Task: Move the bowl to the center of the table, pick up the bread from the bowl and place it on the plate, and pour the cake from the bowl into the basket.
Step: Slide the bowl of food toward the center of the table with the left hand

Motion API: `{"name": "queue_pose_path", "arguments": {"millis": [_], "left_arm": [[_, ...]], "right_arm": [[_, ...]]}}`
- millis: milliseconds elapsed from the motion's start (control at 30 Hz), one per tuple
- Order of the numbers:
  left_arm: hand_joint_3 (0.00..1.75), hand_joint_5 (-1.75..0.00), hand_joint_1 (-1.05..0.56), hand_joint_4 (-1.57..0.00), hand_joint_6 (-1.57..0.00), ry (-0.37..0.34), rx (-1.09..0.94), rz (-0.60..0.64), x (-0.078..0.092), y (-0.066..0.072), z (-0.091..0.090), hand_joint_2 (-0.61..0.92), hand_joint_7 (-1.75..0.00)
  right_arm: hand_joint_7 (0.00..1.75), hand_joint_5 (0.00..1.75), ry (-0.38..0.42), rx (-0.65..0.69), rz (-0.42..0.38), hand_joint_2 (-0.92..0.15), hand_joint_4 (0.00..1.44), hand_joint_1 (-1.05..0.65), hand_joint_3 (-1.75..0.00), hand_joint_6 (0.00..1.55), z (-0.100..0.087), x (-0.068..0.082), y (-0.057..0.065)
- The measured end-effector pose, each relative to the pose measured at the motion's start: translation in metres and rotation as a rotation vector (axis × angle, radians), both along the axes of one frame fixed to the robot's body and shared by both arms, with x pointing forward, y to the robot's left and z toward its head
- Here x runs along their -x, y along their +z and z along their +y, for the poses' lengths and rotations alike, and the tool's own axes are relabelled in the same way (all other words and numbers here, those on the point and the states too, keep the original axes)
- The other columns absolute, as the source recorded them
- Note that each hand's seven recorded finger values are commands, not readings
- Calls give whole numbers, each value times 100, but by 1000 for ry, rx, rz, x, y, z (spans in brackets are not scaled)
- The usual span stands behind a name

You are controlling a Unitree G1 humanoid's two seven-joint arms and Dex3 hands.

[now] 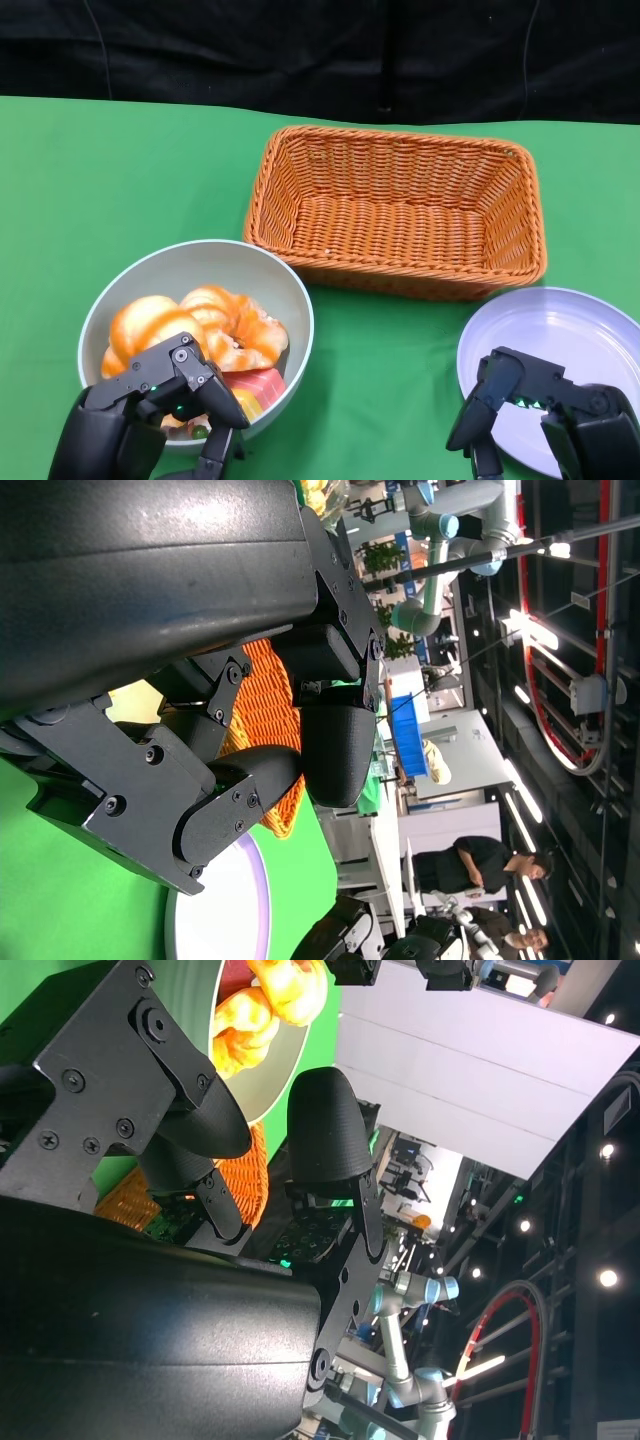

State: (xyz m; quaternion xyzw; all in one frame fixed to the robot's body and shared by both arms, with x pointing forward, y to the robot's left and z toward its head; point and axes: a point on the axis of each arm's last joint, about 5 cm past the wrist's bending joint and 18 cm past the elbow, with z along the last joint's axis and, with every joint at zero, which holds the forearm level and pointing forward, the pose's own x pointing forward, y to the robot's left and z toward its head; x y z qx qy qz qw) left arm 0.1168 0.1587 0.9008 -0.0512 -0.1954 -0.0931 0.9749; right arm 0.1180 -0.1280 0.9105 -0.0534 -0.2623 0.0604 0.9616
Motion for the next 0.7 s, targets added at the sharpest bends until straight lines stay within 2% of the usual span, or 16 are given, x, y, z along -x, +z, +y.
{"name": "queue_pose_path", "arguments": {"millis": [167,533,633,667,700], "left_arm": [[122,-170,-13,-82,-76,-2,3,-3,-2,0,-1,47,-147],[121,-168,-15,-81,-75,-4,-14,-4,-4,-1,-3,48,-147],[106,-160,-16,-81,-75,-4,-15,-8,-5,-1,-3,55,-142],[106,-154,-15,-81,-75,-4,-15,-14,-5,0,-3,55,-137],[106,-142,-15,-80,-76,-3,-16,-22,-5,0,-3,53,-123]], "right_arm": [[141,166,2,6,-3,-19,94,9,-172,88,0,-3,-1],[140,167,0,8,-7,-23,94,7,-165,87,-5,-6,-6],[140,167,1,8,-4,-24,94,7,-164,87,-4,-6,-8],[140,167,1,8,-5,-25,93,7,-163,87,-4,-5,-8],[141,167,2,8,-7,-25,93,7,-163,87,-4,-5,-8]]}}
